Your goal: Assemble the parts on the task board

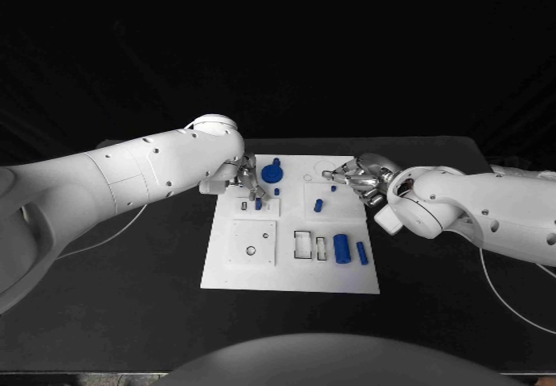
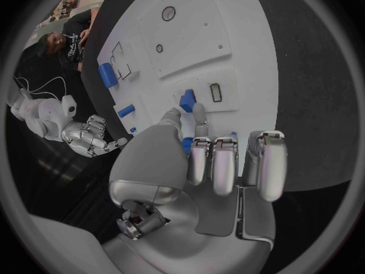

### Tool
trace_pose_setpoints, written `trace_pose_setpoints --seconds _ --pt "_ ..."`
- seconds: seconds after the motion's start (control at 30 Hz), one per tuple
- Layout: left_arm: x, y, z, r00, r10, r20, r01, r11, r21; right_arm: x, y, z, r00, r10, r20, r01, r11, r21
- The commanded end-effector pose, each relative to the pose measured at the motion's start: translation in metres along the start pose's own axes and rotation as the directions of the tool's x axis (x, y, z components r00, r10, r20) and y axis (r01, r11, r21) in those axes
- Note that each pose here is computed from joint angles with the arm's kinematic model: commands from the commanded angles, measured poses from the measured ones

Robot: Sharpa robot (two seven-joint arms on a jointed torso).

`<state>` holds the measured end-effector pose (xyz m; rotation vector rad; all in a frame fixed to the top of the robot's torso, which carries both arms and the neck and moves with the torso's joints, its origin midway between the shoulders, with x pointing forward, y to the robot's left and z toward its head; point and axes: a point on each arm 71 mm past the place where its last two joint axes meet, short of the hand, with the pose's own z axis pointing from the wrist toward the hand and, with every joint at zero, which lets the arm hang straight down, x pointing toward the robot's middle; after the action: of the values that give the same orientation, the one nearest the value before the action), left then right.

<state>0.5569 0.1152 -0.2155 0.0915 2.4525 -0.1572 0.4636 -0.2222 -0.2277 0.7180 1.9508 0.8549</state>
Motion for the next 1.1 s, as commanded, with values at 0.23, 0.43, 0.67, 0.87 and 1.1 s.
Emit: trace_pose_setpoints --seconds 0.23,0.43,0.67,0.87,1.1 --pt "0.0025 -0.0043 0.0002 1.0 0.014 -0.028 -0.014 1.0 0.002 0.0016 0.0005 0.0001 1.0 -0.006 -0.013 0.006 1.0 -0.005" --pt "0.0024 -0.0051 0.0006 0.999 0.015 -0.03 -0.015 1.0 0.0 0.0017 0.0006 0.0001 1.0 -0.006 -0.013 0.006 1.0 -0.005" --pt "0.0033 -0.0049 0.0007 0.999 0.02 -0.042 -0.02 1.0 0.0 0.0014 0.0003 0.0002 1.0 -0.006 -0.012 0.006 1.0 -0.004" --pt "0.0037 -0.003 0.0009 0.999 0.018 -0.048 -0.019 1.0 -0.003 0.0017 0.0005 0.0001 1.0 -0.006 -0.013 0.006 1.0 -0.005" --pt "0.0039 -0.0013 0.0009 0.999 0.016 -0.05 -0.017 1.0 -0.003 0.0015 0.0005 0.0 1.0 -0.006 -0.011 0.006 1.0 -0.006"
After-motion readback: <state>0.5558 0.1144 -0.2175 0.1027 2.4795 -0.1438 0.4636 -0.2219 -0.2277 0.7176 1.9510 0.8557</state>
